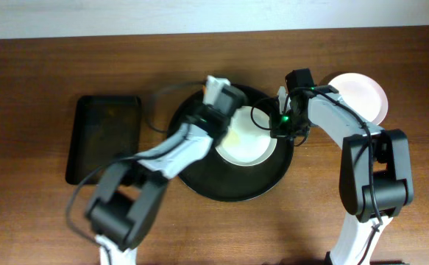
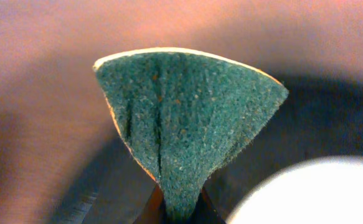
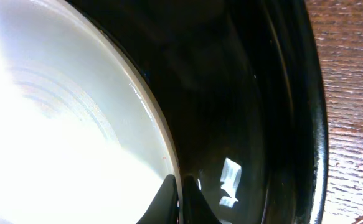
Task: Clean dirty plates on tray and stack at the side
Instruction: 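Lift the sponge away left and raise the white plate with the right gripper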
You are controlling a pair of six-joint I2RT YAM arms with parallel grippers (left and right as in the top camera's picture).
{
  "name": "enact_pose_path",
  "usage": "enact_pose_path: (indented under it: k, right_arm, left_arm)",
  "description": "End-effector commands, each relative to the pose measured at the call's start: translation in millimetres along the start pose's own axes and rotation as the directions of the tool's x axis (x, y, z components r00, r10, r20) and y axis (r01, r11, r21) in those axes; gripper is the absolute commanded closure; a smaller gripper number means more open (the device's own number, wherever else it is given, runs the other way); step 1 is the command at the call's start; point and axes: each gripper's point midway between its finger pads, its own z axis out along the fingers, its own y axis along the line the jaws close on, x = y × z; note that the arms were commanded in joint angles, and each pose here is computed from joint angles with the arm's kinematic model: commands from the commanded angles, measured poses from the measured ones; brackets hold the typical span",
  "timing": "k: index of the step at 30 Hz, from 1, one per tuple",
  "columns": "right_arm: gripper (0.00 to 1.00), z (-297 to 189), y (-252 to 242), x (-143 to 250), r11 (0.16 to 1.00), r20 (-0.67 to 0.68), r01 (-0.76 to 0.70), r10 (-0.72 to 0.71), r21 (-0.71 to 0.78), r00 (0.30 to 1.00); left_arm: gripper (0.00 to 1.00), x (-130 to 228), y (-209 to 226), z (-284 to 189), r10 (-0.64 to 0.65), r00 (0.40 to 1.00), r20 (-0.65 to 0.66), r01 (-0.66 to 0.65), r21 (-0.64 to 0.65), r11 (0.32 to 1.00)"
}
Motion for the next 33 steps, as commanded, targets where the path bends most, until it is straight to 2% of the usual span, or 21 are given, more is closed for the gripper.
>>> enact_pose_path:
  k: [1, 5, 9, 14, 17, 20, 23, 24, 27, 31, 33]
  right_arm:
    - [0.96, -4.8, -9.2, -3.1, 0.999, 0.019, -0.003, 0.002, 0.051, 1.000]
    - [0.96, -21.4, -2.5, -19.8, 0.999, 0.074, 0.020, -0.023, 0.045, 0.997]
    - [0.96, -59.7, 7.4, -40.8, 0.997, 0.139, 0.048, -0.056, 0.058, 0.989]
    - [0.96, -108.9, 6.1, -47.1, 0.967, 0.144, 0.106, -0.142, 0.234, 0.979]
    - [0.96, -137.0, 8.0, -43.0, 0.914, 0.110, 0.136, -0.191, 0.382, 0.975]
    - [0.96, -157.2, 17.5, -37.7, 0.837, 0.065, 0.205, -0.275, 0.507, 0.959]
    - [0.96, -171.4, 25.4, -31.4, 0.699, -0.008, 0.287, -0.374, 0.654, 0.928]
    - [0.96, -185.0, 31.2, -29.7, 0.570, -0.048, 0.311, -0.428, 0.761, 0.903]
    - [0.96, -196.0, 59.5, -30.7, 0.377, -0.152, 0.416, -0.564, 0.827, 0.812]
    - [0.96, -203.4, 75.6, -34.9, 0.257, -0.208, 0.449, -0.625, 0.855, 0.753]
    - [0.96, -202.3, 81.0, -38.2, 0.249, -0.204, 0.452, -0.641, 0.857, 0.740]
  left_arm:
    - [1.00, -80.2, 44.7, -62.6, -0.110, 0.978, 0.179, 0.116, -0.024, 0.993]
    - [1.00, -102.3, 57.4, -103.9, -0.146, 0.968, 0.204, 0.139, 0.050, 0.989]
    - [1.00, -83.7, 61.2, -119.2, -0.167, 0.983, 0.072, 0.154, 0.163, 0.975]
    - [1.00, -44.6, 82.7, -108.3, -0.160, 0.980, -0.120, 0.179, 0.169, 0.969]
    - [1.00, -27.8, 100.3, -104.5, -0.172, 0.965, -0.200, 0.203, 0.147, 0.968]
    - [1.00, -15.8, 109.5, -102.9, -0.189, 0.946, -0.264, 0.236, 0.157, 0.959]
    - [1.00, -6.5, 114.3, -101.1, -0.202, 0.927, -0.315, 0.264, 0.169, 0.950]
    - [1.00, -0.8, 117.5, -99.6, -0.202, 0.920, -0.336, 0.266, 0.155, 0.951]
    - [1.00, 7.0, 116.6, -95.1, -0.195, 0.912, -0.361, 0.262, 0.146, 0.954]
    - [1.00, 16.1, 115.0, -87.6, -0.188, 0.901, -0.391, 0.258, 0.136, 0.956]
    - [1.00, 24.9, 110.3, -81.9, -0.179, 0.888, -0.424, 0.261, 0.144, 0.955]
